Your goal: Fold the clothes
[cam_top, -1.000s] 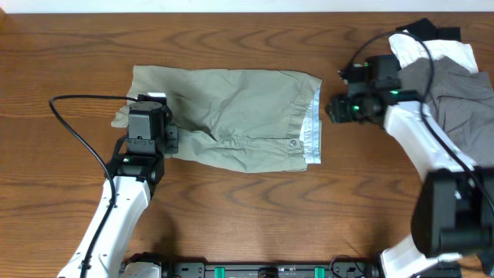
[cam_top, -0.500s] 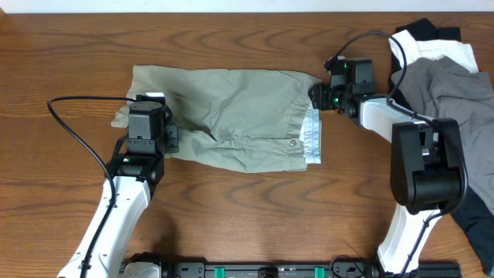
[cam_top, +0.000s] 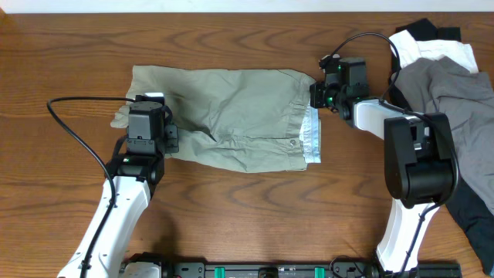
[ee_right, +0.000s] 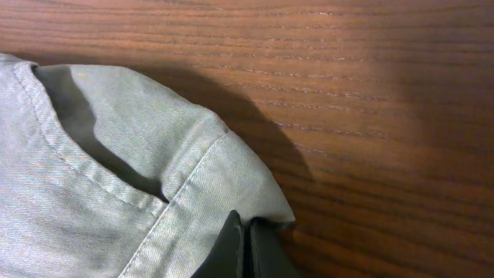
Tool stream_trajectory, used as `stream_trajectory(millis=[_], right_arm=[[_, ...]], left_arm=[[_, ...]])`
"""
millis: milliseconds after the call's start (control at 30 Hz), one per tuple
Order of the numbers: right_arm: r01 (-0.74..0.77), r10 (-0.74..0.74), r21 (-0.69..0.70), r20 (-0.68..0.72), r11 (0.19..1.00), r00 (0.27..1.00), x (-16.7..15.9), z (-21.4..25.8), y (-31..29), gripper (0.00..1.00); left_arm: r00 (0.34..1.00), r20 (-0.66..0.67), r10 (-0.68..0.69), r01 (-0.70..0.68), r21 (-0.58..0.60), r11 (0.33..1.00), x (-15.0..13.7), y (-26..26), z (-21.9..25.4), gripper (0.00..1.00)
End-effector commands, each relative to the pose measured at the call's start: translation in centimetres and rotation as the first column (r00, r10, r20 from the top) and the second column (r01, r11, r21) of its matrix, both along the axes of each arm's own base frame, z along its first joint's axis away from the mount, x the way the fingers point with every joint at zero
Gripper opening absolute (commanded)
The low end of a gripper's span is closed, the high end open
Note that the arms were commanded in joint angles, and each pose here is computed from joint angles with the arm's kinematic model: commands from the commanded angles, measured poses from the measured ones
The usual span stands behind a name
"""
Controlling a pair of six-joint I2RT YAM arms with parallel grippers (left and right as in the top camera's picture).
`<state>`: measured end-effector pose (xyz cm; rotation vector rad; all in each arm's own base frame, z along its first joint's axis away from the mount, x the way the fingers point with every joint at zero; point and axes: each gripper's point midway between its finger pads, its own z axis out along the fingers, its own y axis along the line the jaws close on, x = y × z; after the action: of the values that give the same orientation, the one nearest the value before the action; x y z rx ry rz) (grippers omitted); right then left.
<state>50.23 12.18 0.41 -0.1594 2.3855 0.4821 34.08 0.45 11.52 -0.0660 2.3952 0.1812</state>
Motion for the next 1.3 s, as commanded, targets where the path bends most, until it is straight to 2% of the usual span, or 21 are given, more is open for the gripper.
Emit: stream_trajectory(millis=[0, 100, 233, 333, 467, 633, 933, 1067, 1167, 1267], right_arm=[[0.037, -0.04, 0.031, 0.114, 0.999, 0.993, 2.0, 6.1, -0.1, 0.01], [0.105, -0.106, 0.02, 0.26, 0.994, 0.96, 3.3, 13.5, -1.4, 0.01], [0.202, -0.189, 0.019, 0.453, 0.979, 0.871, 3.2, 23.5, -3.3, 0.01], [0.198, -0.182, 0.023, 0.51, 0.98, 0.841, 2.2, 27.2, -3.5, 0.01], [0.178, -0.16, 0.016, 0.525, 0.984, 0.836, 0.5, 29.5, -3.3, 0.01], [0.116, -0.064, -0.065, 0.531, 0.991, 0.845, -2.0, 30.8, -1.7, 0.01], [0.003, 0.042, -0.078, 0.569, 0.997, 0.822, -7.5, 35.1, 2.3, 0.01], [-0.115, 0.141, -0.082, 0.553, 0.99, 0.821, -10.4, 35.5, 5.2, 0.01], [-0.261, 0.261, -0.085, 0.576, 0.962, 0.775, -13.1, 36.6, 8.3, 0.01], [-0.302, 0.285, -0.078, 0.61, 0.95, 0.739, -15.0, 38.3, 9.6, 0.01]], left_arm=[[1.0, 0.0, 0.013, -0.013, 0.003, 1.0, 0.1, 0.3, 0.2, 0.06], [1.0, -0.005, 0.014, -0.014, 0.004, 1.0, 0.0, 0.3, 0.1, 0.06], [1.0, -0.003, 0.016, -0.016, 0.006, 1.0, 0.0, 0.4, 0.2, 0.06], [1.0, 0.014, 0.016, -0.017, 0.005, 1.0, 0.1, 0.3, 0.6, 0.06], [0.996, 0.086, 0.017, -0.016, -0.003, 1.0, 0.9, 0.3, 2.2, 0.06], [0.975, 0.224, 0.018, -0.015, -0.018, 1.0, 1.6, 0.2, 5.9, 0.06], [0.914, 0.404, 0.024, -0.009, -0.037, 0.999, 0.0, 0.3, 12.1, 0.06], [0.916, 0.4, 0.024, -0.01, -0.037, 0.999, -1.0, 0.4, 12.4, 0.06], [0.933, 0.36, 0.022, -0.011, -0.032, 0.999, -1.6, 0.5, 11.5, 0.06], [0.939, 0.342, 0.021, -0.011, -0.031, 0.999, -1.8, 0.5, 11.1, 0.06]])
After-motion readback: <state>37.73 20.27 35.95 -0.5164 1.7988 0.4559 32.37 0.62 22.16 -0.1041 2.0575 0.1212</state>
